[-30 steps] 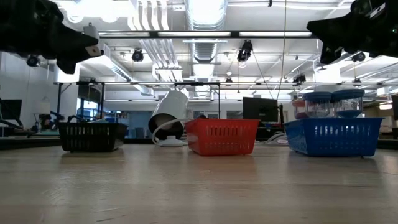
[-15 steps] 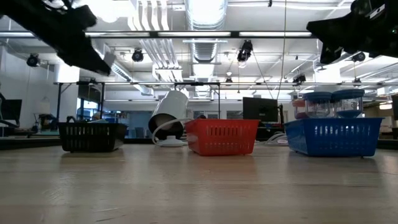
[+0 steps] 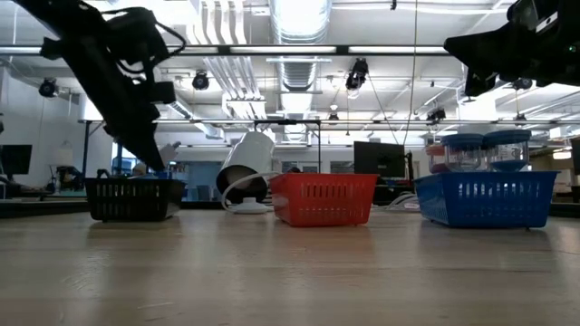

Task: Pick & Place Office items
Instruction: Put the white charger adapter into the black bin

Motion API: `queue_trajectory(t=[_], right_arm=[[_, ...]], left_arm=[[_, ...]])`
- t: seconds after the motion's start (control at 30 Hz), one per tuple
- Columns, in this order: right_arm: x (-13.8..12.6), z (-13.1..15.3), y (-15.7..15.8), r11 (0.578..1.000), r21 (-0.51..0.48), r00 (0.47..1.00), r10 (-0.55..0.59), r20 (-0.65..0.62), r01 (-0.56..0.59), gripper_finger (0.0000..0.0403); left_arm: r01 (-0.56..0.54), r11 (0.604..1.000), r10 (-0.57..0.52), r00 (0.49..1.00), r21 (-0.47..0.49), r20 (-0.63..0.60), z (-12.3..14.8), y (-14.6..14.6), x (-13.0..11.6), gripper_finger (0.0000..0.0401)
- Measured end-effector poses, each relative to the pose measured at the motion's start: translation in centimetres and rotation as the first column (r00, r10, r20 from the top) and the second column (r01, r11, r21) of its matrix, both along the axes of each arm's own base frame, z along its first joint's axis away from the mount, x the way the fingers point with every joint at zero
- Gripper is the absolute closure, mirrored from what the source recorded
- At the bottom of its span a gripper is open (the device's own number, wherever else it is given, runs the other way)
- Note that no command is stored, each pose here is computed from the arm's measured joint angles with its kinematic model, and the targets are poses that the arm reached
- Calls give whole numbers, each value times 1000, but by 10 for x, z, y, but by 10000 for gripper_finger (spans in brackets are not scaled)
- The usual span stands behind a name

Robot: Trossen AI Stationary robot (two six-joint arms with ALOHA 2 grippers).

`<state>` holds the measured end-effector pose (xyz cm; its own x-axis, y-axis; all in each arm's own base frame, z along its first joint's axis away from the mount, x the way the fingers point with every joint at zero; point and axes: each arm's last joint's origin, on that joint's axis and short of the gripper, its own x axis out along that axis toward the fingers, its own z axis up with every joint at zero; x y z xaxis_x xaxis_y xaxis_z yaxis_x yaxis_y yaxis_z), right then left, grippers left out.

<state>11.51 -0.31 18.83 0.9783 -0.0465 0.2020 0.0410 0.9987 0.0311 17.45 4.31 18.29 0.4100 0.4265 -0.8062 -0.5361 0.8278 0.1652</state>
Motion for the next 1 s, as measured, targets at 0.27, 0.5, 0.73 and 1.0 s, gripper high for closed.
queue_trajectory(t=[0.27, 0.5, 0.73, 1.0], right_arm=[[0, 0, 0, 1000, 0, 1000, 0, 1, 0, 390], [0, 0, 0, 1000, 0, 1000, 0, 1, 0, 390], [0, 0, 0, 1000, 0, 1000, 0, 1, 0, 390], [0, 0, 0, 1000, 0, 1000, 0, 0, 0, 390]], left_arm=[[-36, 994, 30, 998, -103, -55, -15, 13, -2, 261], [-45, 992, 33, 994, -115, -103, -23, 14, 0, 261], [-52, 992, 35, 990, -118, -137, -29, 15, 3, 201], [-37, 995, 27, 994, -92, -102, -20, 15, 2, 153]])
